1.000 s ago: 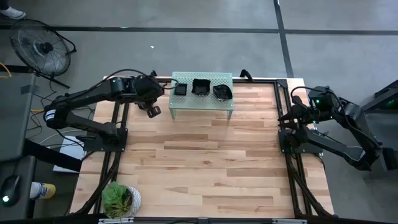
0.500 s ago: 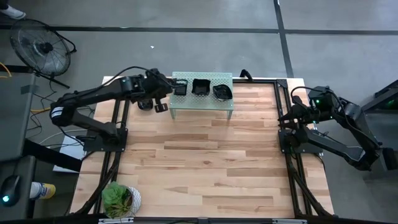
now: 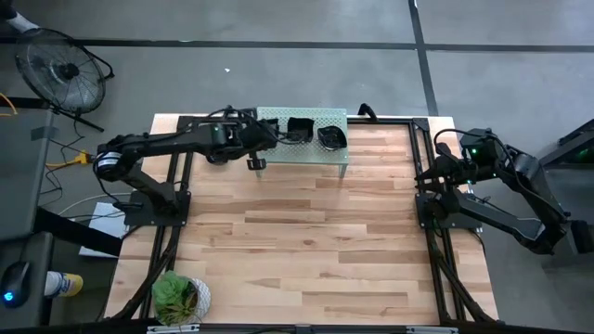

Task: Pick & Place Mini shaped plates
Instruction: Stack the square shaped plate on top of the square shaped plate on the shelf

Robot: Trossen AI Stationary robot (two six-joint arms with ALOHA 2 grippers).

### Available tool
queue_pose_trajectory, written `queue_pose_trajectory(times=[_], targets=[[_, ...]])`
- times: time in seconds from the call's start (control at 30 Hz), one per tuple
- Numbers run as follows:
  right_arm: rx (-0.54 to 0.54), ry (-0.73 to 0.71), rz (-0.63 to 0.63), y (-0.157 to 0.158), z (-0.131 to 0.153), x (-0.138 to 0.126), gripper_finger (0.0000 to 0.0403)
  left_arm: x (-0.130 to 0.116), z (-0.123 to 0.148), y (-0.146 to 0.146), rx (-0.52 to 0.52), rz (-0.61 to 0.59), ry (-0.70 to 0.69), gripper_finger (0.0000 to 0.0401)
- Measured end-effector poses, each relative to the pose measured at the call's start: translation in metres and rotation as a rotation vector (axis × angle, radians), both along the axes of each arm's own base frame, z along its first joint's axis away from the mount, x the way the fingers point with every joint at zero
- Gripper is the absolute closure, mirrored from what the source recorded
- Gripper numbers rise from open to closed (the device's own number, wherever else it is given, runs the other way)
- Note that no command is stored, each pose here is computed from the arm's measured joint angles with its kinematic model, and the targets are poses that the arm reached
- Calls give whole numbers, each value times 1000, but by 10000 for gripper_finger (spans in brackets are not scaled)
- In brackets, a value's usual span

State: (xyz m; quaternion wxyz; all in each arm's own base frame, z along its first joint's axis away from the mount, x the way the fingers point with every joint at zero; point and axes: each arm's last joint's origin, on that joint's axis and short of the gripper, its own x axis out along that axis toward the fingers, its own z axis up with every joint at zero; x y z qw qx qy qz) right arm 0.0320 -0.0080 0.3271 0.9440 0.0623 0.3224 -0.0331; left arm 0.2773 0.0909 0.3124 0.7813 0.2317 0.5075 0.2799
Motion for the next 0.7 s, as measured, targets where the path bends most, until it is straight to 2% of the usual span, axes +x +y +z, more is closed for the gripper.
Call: queue_pose_trajectory(times=[0.23, 0.7], targets=[[0, 0, 0, 0, 0, 0, 297, 13, -13, -1, 81, 39, 63, 401], [0, 0, 0, 0, 0, 0, 297, 21, -26, 2, 80, 57, 102, 401]])
